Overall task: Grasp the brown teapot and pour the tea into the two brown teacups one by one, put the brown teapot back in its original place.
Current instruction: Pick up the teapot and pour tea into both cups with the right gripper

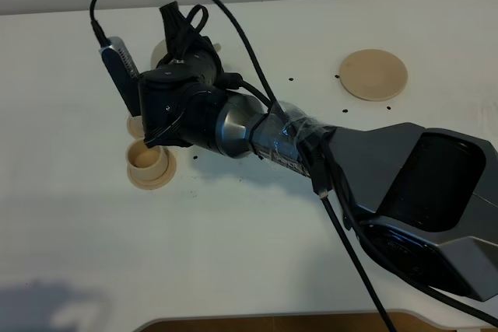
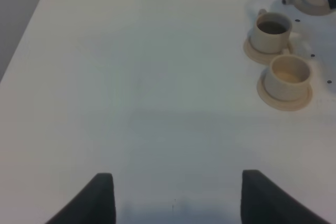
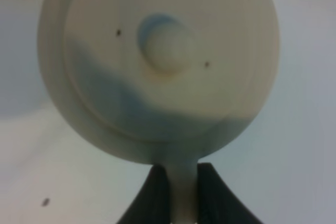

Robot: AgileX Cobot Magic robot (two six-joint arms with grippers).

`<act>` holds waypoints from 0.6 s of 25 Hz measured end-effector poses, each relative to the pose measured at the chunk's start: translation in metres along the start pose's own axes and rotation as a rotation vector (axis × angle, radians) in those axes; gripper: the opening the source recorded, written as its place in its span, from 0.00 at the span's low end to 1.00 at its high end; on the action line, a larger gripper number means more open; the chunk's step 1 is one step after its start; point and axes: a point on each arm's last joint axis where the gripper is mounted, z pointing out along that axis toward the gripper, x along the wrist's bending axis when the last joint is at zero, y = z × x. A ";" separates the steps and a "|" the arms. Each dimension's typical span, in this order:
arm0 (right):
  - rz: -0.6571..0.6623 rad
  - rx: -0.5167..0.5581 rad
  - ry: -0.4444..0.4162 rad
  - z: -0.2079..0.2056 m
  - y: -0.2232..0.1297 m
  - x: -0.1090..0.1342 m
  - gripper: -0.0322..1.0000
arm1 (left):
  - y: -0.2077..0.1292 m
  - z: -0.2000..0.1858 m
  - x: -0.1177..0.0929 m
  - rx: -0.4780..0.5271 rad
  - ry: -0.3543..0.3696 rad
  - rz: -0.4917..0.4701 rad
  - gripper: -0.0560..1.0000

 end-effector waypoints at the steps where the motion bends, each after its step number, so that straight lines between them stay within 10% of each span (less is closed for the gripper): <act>1: 0.023 0.005 0.003 0.000 0.000 0.000 0.14 | 0.000 0.000 0.000 0.000 0.000 0.000 0.58; 15: 0.488 0.052 0.262 -0.019 -0.020 -0.009 0.14 | 0.000 0.000 0.000 0.000 0.000 0.000 0.58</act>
